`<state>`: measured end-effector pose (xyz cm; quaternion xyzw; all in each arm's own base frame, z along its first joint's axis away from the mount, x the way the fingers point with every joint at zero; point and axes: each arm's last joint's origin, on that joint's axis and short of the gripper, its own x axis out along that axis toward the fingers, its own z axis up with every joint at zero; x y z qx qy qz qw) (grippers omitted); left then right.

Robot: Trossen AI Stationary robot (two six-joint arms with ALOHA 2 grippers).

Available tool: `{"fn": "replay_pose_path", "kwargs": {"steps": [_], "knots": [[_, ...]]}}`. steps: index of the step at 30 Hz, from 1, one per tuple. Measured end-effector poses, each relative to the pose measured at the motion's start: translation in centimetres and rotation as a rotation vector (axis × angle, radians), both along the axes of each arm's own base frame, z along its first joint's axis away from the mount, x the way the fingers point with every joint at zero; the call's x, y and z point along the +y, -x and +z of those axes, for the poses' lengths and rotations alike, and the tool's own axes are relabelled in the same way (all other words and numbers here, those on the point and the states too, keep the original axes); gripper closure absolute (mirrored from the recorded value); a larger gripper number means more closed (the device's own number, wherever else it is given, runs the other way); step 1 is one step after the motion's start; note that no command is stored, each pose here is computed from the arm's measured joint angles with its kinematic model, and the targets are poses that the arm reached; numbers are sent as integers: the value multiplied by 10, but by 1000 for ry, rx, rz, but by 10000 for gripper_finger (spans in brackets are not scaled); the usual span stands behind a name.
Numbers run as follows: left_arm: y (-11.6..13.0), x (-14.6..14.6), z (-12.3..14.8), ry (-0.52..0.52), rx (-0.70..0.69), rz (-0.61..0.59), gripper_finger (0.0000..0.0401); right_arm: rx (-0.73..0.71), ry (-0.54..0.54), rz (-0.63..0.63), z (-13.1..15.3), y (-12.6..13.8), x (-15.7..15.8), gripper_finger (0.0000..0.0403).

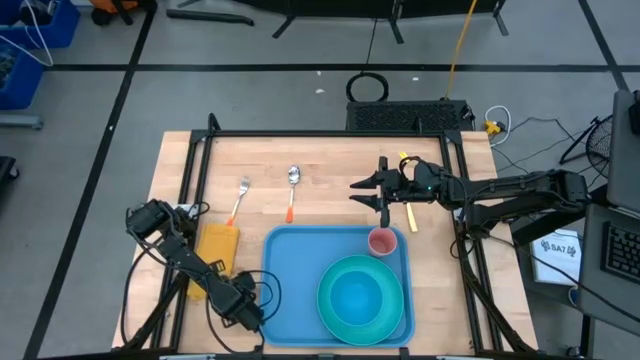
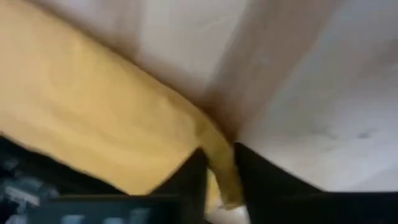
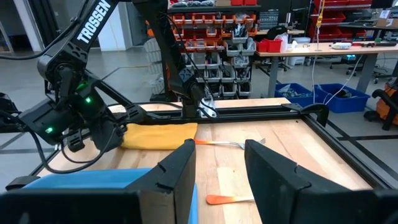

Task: Set up tray
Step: Put the yellow table napkin on the blue tray to the left of the blue plate

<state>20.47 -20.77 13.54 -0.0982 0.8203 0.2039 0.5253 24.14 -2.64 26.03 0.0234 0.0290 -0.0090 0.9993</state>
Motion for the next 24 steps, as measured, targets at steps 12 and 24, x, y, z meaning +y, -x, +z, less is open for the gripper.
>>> {"fn": "replay_pose_path", "kwargs": {"steps": [12,24], "knots": [[0,4,16,-34,69,-112,397,-6,0,0,1,0,0,271],[-50,6,74,-57,-153,-195,398,-19,2,1,2,0,0,271]]}}
